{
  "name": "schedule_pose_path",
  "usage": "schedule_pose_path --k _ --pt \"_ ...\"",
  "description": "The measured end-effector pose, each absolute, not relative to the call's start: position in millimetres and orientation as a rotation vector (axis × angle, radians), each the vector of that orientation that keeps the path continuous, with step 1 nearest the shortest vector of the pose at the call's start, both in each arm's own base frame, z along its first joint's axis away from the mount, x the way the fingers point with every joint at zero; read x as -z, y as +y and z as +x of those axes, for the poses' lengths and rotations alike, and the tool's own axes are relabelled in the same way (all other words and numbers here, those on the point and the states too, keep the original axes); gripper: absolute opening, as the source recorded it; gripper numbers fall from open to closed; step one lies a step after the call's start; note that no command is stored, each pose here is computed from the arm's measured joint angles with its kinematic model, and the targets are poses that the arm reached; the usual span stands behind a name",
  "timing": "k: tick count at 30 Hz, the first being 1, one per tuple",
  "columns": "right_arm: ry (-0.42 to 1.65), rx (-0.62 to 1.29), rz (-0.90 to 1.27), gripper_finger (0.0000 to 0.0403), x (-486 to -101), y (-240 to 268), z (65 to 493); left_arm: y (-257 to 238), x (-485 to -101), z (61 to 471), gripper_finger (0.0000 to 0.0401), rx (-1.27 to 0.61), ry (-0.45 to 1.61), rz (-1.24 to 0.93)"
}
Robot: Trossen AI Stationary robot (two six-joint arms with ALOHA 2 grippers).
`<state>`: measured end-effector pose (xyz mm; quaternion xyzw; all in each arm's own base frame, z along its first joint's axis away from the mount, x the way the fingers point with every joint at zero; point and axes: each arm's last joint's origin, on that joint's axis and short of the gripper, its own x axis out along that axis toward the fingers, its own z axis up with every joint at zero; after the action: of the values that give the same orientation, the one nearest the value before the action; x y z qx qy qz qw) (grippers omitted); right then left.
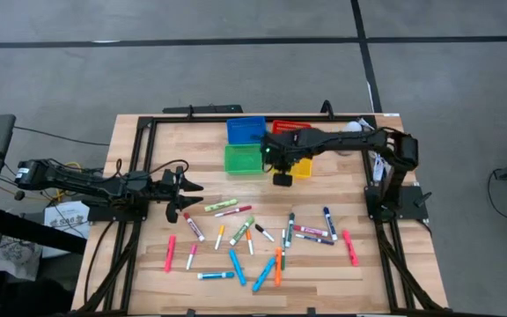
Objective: Pick & Place Markers
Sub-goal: Put the top pink highlighter into the red bin
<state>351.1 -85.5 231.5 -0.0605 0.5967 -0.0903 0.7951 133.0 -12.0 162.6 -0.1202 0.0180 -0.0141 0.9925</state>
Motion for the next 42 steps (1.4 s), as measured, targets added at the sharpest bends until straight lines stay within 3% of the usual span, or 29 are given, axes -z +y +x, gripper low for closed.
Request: schedule_pose_path --k 13,28,42 --pt "1.289 0.311 -0.2 0.0047 -255.3 -173.7 305.7 -11.9 -163.3 133.0 0.0177 0.028 0.029 -0.242" --pt "1.164 0.176 -0.045 0.0047 -249.2 -223.9 280.4 -12.0 -163.7 133.1 0.0177 0.029 0.025 -0.242" --pt "1.305 0.109 0.055 0.0047 -178.3 -244.2 295.4 -11.9 -164.1 133.1 0.0177 0.029 0.021 -0.242"
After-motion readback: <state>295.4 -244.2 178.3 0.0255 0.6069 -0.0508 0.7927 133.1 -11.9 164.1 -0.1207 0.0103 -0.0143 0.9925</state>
